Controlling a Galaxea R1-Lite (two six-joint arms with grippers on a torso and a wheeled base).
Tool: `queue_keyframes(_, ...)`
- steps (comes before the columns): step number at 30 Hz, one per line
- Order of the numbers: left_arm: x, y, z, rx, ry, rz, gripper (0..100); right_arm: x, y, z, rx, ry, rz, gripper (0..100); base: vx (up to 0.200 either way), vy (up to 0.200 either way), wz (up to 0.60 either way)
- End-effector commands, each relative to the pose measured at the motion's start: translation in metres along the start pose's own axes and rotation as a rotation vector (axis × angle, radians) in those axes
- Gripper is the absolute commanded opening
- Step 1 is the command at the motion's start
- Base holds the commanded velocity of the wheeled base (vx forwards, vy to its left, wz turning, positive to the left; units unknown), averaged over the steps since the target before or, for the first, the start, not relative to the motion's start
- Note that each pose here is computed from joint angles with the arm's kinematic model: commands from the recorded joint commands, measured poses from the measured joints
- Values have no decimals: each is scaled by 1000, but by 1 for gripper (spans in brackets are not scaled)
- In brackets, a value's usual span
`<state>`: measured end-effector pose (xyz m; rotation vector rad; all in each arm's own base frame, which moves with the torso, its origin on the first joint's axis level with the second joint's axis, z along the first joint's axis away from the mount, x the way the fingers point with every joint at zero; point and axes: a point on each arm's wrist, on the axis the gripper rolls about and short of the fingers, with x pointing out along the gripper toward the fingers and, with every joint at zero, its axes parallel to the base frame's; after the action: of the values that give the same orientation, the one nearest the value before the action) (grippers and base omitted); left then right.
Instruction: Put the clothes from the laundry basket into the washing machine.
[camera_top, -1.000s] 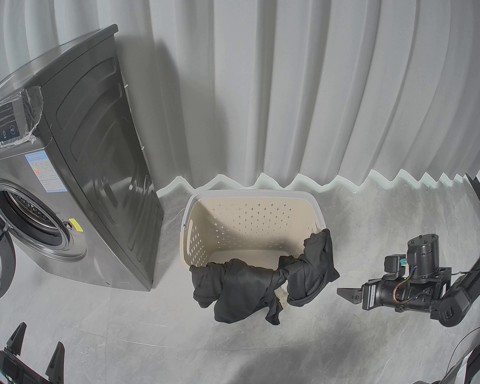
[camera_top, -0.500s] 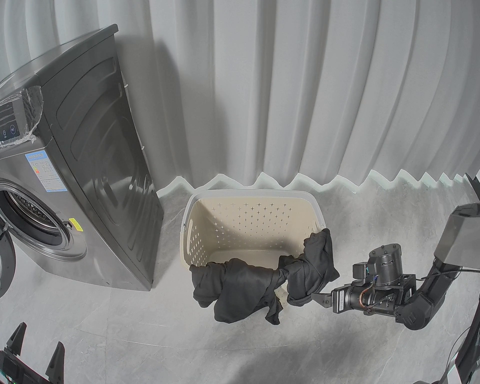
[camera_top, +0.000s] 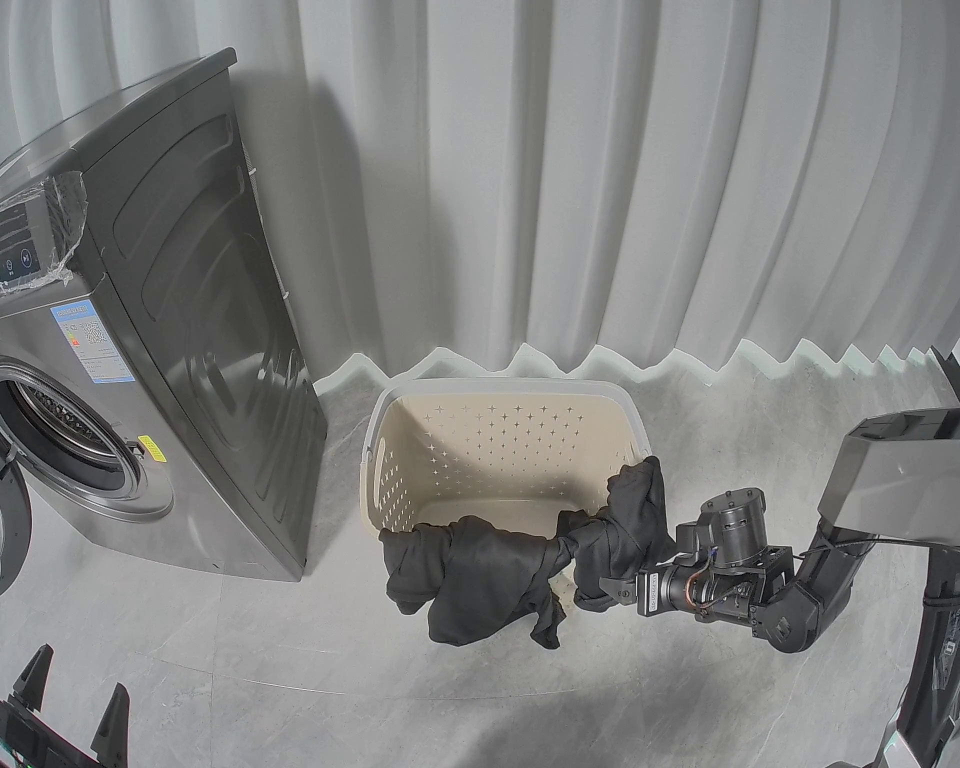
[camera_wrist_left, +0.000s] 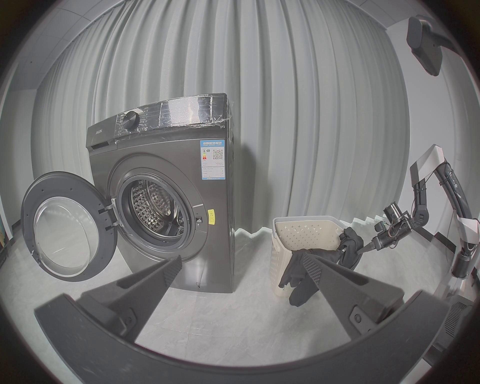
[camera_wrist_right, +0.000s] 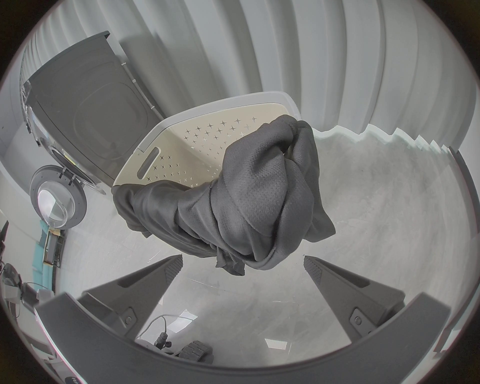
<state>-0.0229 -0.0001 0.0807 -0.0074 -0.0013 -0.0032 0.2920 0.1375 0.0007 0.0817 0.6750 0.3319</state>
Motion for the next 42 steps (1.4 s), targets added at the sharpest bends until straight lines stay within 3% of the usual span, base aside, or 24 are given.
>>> queue_keyframes(1, 0, 0, -5, 0, 1, 0, 100, 11, 0, -1, 3, 1, -1, 100, 0, 0, 0)
queue_keyframes(14, 0, 0, -5, 0, 1, 2, 100, 20, -1, 6, 9, -29, 0, 100, 0, 0, 0)
queue_keyframes(15, 0, 0, -5, 0, 1, 2, 100, 20, 0, 7, 9, -46, 4, 0, 0, 0, 0)
queue_keyframes(32, 0, 0, -5, 0, 1, 2, 100, 10, 0, 1, 5, -48, 12, 0, 0, 0, 0)
queue_keyframes(42, 0, 0, -5, 0, 1, 2, 100, -38, 3, 9, -8, -155, 44, 0, 0, 0, 0)
